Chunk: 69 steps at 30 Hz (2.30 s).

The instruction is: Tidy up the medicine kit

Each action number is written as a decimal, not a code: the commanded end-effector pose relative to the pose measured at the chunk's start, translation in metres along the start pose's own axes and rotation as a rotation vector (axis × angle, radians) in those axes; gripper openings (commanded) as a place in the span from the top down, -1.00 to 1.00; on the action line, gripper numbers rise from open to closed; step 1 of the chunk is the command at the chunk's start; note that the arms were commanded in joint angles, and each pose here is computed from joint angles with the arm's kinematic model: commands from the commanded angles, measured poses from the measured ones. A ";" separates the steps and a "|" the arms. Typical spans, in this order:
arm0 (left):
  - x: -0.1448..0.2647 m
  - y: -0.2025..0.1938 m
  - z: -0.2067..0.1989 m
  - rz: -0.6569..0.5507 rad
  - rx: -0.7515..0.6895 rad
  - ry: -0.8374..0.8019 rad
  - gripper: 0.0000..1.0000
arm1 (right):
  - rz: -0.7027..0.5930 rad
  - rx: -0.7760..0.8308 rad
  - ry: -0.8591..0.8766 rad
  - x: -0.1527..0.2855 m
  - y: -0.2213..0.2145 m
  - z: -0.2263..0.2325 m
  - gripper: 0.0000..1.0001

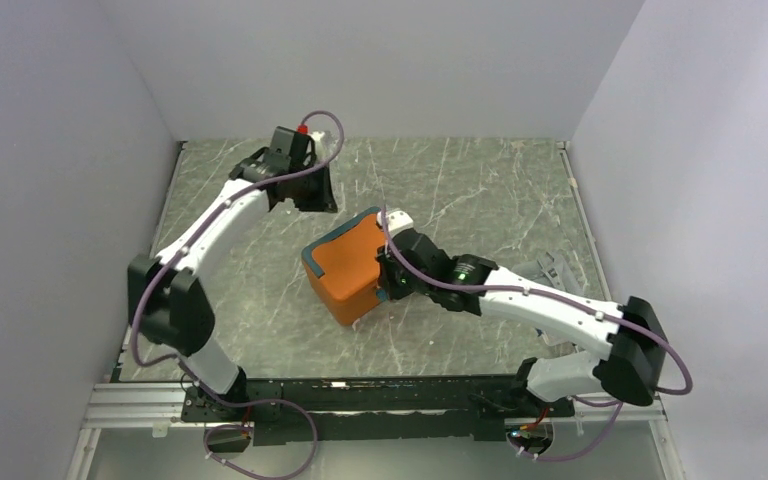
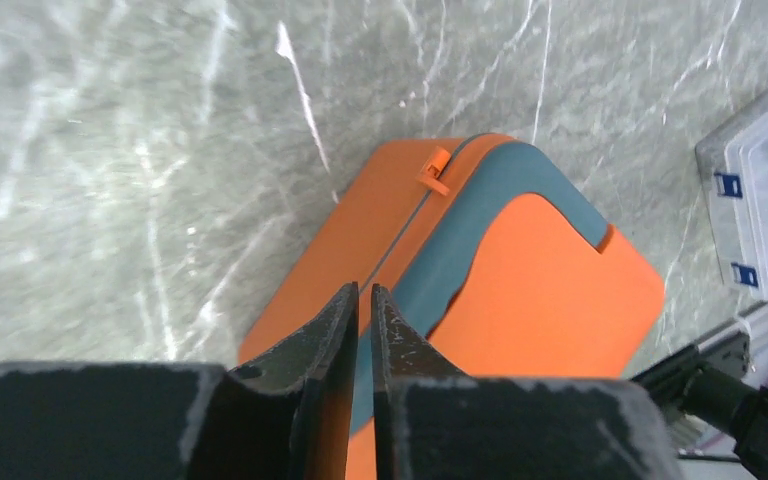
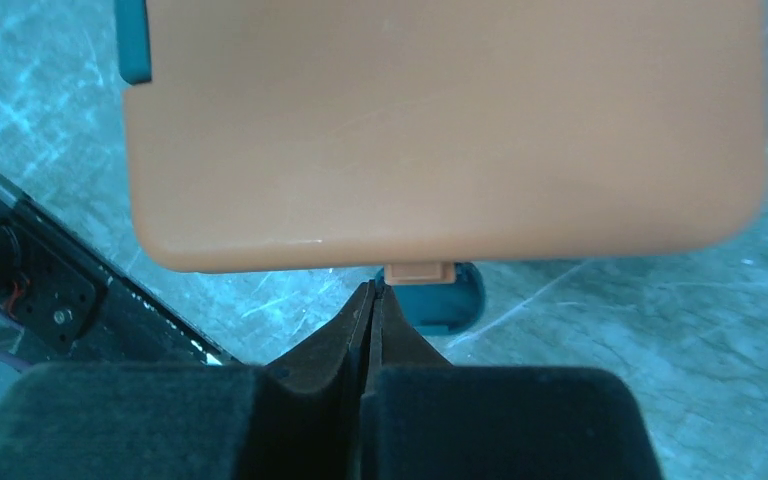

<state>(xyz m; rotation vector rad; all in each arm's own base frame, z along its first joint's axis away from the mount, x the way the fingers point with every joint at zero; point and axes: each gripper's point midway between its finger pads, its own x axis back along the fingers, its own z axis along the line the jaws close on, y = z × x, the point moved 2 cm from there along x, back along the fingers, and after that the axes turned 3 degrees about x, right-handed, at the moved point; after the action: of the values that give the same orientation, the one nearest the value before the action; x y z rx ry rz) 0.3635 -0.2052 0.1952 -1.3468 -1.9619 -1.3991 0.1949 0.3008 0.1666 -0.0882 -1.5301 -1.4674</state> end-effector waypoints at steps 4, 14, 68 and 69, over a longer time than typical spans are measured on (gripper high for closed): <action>0.098 0.026 0.006 -0.339 -0.036 0.155 0.56 | -0.166 -0.019 -0.157 0.041 0.050 -0.031 0.96; 0.113 -0.028 0.011 -0.330 -0.040 0.080 -0.01 | -0.202 -0.044 -0.278 0.056 0.066 -0.072 0.73; 0.042 -0.113 -0.003 -0.099 0.075 -0.265 -0.30 | -0.302 -0.923 0.183 0.031 -0.039 -0.052 -0.08; 0.045 -0.115 -0.002 -0.101 0.076 -0.263 -0.30 | -0.299 -0.919 0.175 0.032 -0.040 -0.053 -0.08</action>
<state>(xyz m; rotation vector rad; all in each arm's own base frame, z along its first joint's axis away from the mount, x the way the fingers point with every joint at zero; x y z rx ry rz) 0.2643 -0.1871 0.1697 -1.4095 -2.2469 -1.3094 0.1839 0.2296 0.1389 -0.3099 -0.6718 -2.2425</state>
